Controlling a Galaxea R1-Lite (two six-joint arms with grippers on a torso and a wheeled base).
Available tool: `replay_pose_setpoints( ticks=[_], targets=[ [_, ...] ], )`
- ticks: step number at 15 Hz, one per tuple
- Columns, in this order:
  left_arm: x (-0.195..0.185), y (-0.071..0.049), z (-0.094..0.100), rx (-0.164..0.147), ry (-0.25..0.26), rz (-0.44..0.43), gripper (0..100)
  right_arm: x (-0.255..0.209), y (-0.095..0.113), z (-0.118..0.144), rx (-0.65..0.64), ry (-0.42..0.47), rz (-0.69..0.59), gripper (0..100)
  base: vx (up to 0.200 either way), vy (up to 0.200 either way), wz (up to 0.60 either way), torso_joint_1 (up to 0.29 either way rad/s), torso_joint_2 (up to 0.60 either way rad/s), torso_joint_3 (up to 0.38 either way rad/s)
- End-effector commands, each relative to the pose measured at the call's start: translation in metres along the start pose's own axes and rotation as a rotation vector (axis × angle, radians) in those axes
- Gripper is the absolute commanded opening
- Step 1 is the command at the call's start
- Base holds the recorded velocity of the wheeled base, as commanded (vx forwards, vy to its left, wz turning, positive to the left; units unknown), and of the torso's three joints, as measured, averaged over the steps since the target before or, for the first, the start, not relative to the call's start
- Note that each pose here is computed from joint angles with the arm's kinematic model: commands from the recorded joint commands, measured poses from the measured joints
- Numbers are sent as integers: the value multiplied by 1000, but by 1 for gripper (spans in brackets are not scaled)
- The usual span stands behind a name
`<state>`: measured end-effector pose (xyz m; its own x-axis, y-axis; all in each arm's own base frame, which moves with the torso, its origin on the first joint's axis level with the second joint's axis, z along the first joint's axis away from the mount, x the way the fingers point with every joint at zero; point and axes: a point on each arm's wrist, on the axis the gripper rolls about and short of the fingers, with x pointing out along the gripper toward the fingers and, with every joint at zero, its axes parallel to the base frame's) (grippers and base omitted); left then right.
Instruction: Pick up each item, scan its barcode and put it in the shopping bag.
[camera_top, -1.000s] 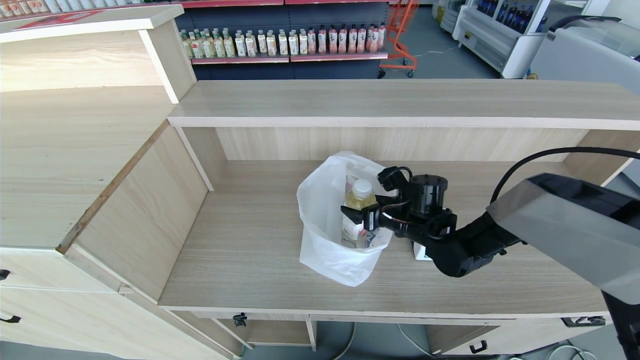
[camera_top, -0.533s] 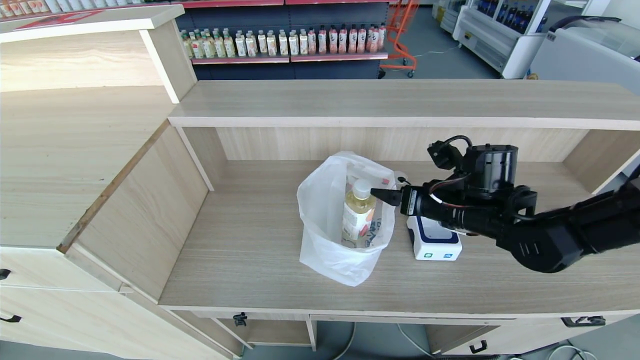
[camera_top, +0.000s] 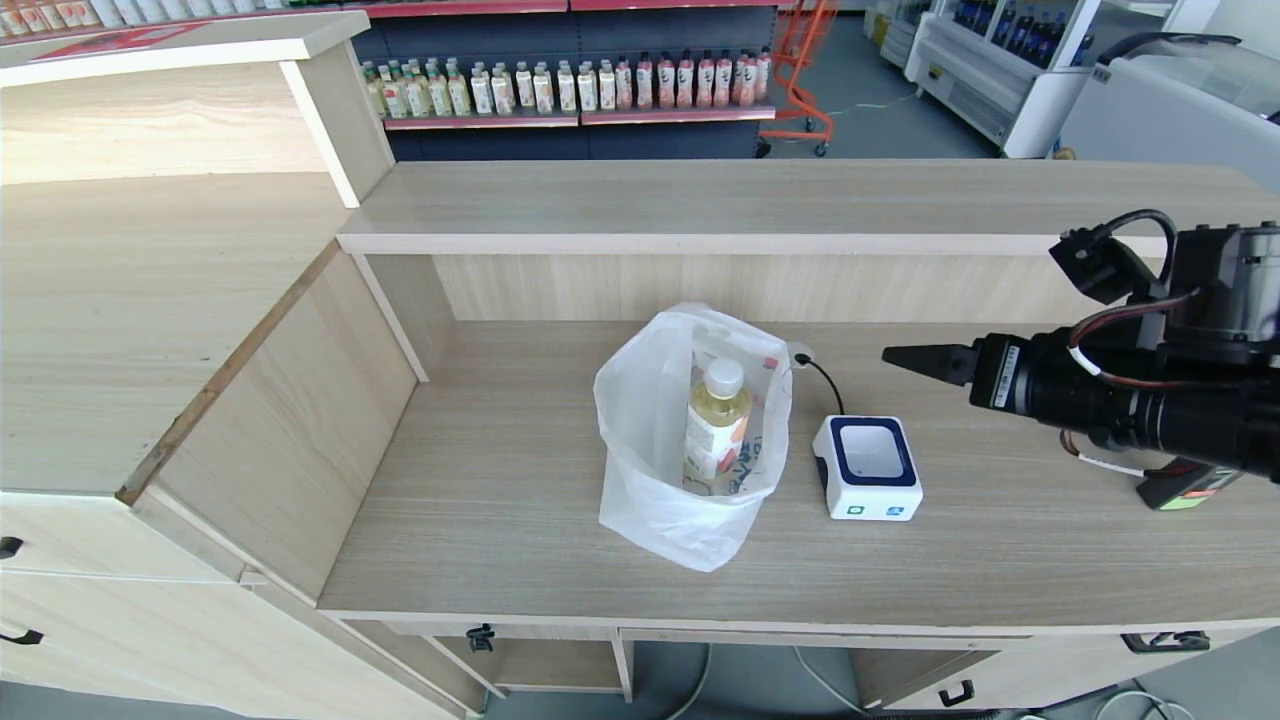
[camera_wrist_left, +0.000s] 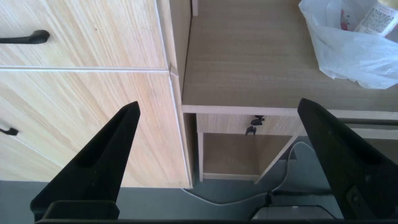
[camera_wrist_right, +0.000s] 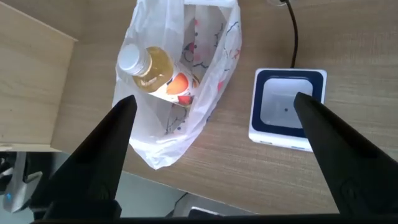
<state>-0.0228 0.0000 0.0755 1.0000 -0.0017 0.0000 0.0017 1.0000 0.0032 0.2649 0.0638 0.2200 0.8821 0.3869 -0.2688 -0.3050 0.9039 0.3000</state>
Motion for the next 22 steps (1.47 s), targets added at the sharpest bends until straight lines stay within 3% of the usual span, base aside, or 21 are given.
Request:
replay_pose_setpoints(
  ticks=[1, 3, 22],
  targets=[
    [0, 0, 0, 0, 0, 0, 100, -10, -2, -6, 5, 6, -9, 100, 0, 0, 0, 0, 0, 0],
    [0, 0, 0, 1, 2, 0, 100, -12, -3, -9, 6, 12, -14, 100, 0, 0, 0, 0, 0, 0],
    [0, 0, 0, 1, 2, 0, 100, -18, -11, -24, 25, 57, -49, 100, 0, -200, 0, 3, 0, 2]
  ],
)
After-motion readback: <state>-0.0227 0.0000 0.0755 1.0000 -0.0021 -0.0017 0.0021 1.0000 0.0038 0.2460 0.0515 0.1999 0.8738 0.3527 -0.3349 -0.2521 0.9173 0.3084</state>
